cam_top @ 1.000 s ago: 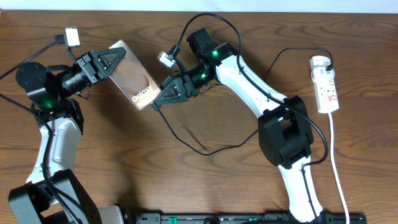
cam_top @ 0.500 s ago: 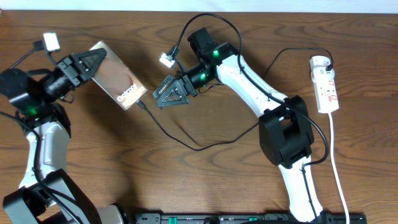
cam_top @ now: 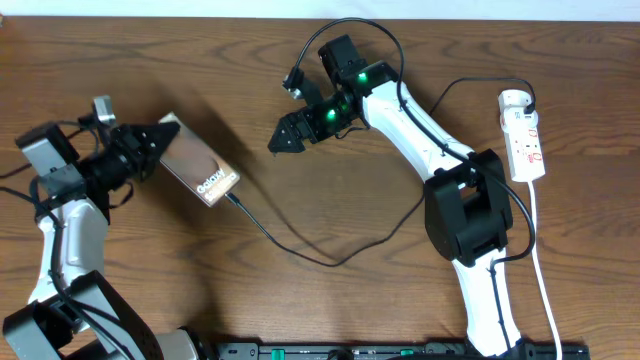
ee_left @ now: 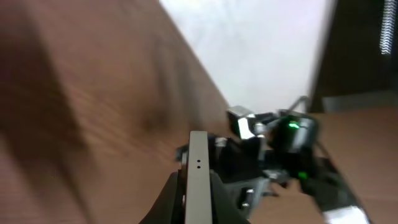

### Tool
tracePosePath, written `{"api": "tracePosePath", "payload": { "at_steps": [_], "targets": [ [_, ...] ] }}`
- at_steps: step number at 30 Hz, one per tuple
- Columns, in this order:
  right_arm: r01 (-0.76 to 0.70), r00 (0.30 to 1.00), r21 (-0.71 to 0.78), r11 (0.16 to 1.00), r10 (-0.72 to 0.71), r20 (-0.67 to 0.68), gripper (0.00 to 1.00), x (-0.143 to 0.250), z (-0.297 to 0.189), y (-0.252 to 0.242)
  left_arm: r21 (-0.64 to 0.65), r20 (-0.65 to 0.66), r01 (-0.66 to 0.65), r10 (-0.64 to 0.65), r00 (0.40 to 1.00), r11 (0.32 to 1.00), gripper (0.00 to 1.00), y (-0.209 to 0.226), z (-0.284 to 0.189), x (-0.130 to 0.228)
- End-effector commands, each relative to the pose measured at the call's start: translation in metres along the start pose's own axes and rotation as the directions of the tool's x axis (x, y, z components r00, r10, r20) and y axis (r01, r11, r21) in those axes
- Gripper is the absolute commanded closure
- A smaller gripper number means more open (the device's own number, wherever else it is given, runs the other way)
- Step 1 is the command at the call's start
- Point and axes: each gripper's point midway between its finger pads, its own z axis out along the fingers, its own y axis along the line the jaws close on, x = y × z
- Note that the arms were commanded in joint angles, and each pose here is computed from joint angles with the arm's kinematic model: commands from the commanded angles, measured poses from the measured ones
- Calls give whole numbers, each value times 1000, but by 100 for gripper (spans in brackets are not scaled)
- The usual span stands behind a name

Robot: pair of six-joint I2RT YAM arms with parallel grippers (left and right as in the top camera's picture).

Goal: Plug charger to phone and switch on socket
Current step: 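Lower the phone flat onto the table with the left gripper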

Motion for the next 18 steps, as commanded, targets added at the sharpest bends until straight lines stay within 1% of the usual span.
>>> {"api": "tracePosePath", "payload": {
  "at_steps": [1,4,7,9,12,18],
  "targets": [
    [-86,996,218,972,78,46,1,-9,-16,-27,-219,38,-72,82,996,973,93,38,-5,-1],
    [-118,993,292,949,107,54,1,-7,-19,-40,-312,16,-60,69,998,948,93,57,-8,9],
    [-121,993,309,943,110,52,1,-5,-20,-43,-397,11,-21,28,1000,918,93,76,-8,15],
    [-122,992,309,943,112,50,1,-5,-20,-43,-430,1,-11,13,1000,903,93,85,-5,19],
    [-125,992,317,940,116,46,1,-3,-20,-44,-455,-26,3,-17,1000,890,93,99,3,26],
    [-128,992,321,938,121,42,1,-2,-20,-45,-484,-104,66,-132,986,873,93,134,24,51]
  ]
}}
